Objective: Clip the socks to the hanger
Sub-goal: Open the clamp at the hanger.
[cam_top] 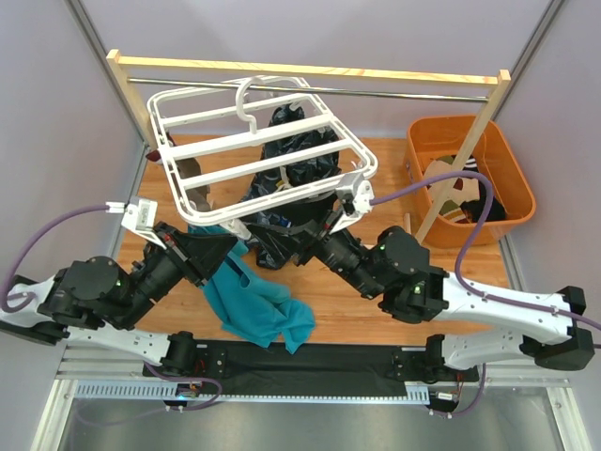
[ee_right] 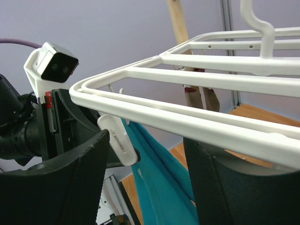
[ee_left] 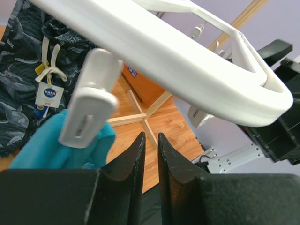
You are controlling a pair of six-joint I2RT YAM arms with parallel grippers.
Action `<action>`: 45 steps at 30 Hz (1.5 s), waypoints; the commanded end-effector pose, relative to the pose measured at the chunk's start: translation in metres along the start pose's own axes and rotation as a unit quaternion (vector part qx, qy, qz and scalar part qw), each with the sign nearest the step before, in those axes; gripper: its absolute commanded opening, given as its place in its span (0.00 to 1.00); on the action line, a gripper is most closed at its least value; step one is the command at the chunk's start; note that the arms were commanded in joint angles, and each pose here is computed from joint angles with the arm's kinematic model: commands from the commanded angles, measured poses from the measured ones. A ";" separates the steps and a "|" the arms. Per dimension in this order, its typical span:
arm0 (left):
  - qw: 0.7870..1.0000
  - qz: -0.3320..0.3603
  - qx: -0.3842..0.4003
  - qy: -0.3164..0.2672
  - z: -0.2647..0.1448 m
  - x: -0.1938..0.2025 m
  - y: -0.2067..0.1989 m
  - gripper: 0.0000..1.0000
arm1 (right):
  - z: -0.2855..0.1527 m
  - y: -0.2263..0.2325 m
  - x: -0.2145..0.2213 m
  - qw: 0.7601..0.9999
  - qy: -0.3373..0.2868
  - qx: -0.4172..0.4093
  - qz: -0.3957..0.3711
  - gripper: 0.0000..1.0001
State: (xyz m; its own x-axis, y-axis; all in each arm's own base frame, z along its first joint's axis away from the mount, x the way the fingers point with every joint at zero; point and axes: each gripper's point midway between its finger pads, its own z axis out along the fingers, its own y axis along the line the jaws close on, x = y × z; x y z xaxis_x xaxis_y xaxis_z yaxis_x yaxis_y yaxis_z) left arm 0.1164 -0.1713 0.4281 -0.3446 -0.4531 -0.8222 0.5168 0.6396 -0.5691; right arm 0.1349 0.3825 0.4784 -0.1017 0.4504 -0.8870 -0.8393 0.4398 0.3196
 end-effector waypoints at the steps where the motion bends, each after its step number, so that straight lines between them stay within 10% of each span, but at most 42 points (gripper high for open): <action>1: 1.000 0.026 -0.003 -0.002 0.006 0.000 -0.010 0.24 | -0.010 0.000 -0.022 0.999 -0.035 0.000 0.038 0.67; 45: 0.999 0.009 -0.002 0.054 -0.014 0.011 0.015 0.24 | 0.031 0.027 0.018 0.996 -0.049 0.045 -0.053 0.63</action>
State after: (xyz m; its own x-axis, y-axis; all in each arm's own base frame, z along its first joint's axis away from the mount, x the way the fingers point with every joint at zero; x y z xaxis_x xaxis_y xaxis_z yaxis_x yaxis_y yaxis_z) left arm 0.1111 -0.1612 0.4032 -0.4028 -0.3615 -0.8409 0.5138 0.6710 -0.5346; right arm 0.1238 0.4351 0.4528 0.0123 0.3828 -0.9237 -0.8076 0.5485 0.2166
